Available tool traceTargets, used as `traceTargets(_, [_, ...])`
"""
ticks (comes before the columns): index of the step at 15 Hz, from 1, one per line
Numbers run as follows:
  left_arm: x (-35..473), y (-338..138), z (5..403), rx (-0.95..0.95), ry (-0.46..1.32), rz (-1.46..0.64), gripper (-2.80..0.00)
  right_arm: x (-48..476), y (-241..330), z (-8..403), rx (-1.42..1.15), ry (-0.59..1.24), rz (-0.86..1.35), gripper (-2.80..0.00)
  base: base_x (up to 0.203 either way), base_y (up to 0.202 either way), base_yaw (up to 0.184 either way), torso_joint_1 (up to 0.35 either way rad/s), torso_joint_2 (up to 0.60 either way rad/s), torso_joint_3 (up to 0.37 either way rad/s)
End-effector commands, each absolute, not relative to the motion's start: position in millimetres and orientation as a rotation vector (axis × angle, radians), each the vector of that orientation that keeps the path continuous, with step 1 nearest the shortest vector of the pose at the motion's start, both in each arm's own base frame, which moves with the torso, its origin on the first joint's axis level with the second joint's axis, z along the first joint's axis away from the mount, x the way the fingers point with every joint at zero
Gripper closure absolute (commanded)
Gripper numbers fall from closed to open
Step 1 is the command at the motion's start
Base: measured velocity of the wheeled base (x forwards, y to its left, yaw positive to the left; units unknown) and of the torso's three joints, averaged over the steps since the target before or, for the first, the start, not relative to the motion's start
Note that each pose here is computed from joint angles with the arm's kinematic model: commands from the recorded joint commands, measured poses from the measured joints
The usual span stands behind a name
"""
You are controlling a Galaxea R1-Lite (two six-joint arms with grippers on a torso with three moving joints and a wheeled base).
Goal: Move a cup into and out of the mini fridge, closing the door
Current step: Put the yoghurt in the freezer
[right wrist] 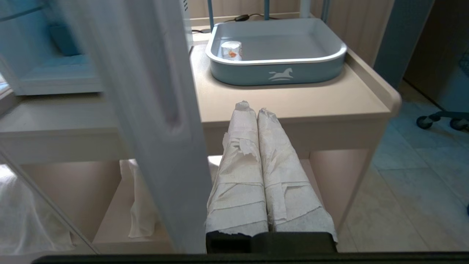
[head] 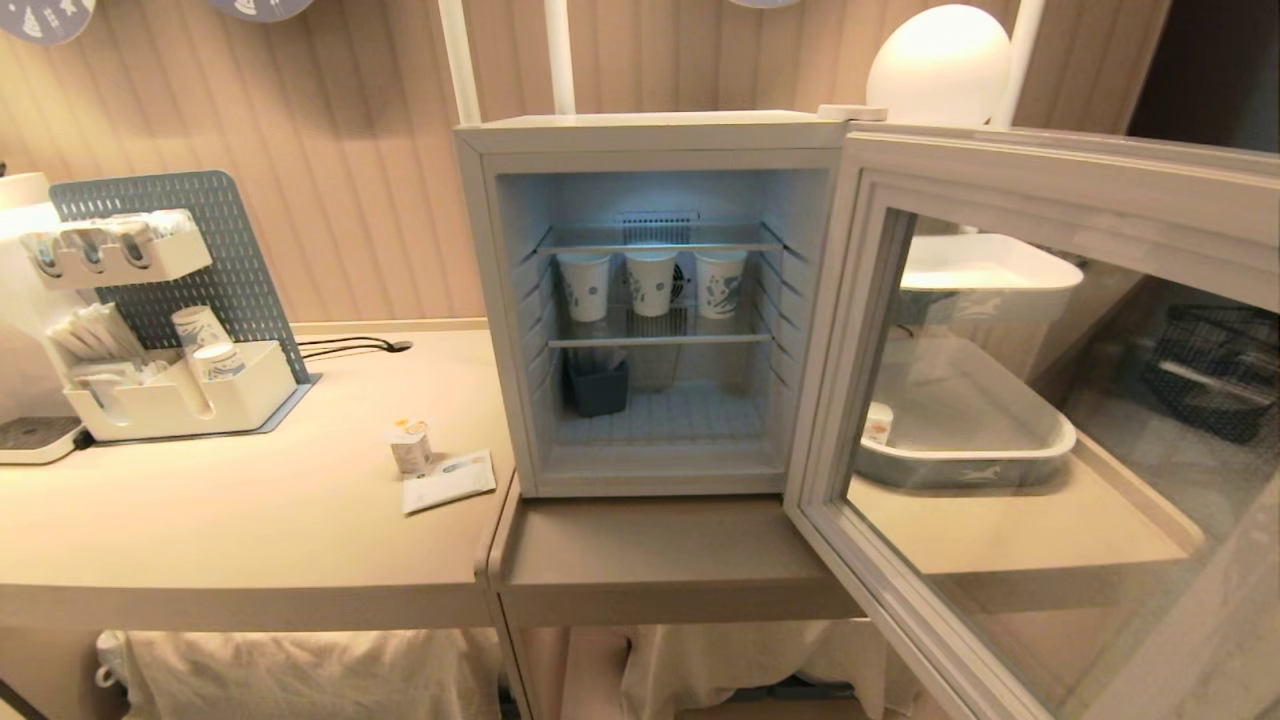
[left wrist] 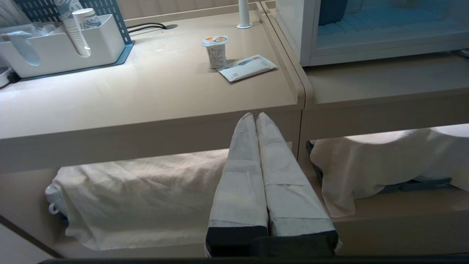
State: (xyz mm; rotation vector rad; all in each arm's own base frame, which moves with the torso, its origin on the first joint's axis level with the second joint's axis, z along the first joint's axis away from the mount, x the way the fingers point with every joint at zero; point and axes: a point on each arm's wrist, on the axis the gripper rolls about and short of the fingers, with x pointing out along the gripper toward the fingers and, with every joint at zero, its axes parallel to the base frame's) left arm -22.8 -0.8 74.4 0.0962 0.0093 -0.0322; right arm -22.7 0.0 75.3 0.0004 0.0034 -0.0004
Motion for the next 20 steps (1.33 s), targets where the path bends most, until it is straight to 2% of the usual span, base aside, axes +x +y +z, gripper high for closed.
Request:
traceTargets(1, [-22.9,-0.8,74.2,0.098,0.009,-0.033,0.00,-22.6,0.0,75.4,0.000,0.005,0.000,0.00,-0.195,0.000,0.001,0.002,-0.01,0.006])
traceTargets(6, [-22.9,-0.8,74.2,0.093,0.009,-0.033,0.00,-22.6,0.0,75.4,0.000,0.005,-0.001,0.00,-0.169,0.000,-0.001,0.000,0.00,0.001])
traceTargets(10, [-22.9,-0.8,74.2,0.090,0.009,-0.033,0.00,-22.6,0.0,75.4,0.002,0.005,0.000,0.00,0.000,0.000,0.000,0.000,0.00,0.000])
traceTargets(20, [-22.9,-0.8,74.2,0.089,0.009,-0.033,0.00,-22.6,0.0,75.4,0.002,0.005,-0.001,0.00,0.000,0.182,-0.001,0.003,0.00,0.004])
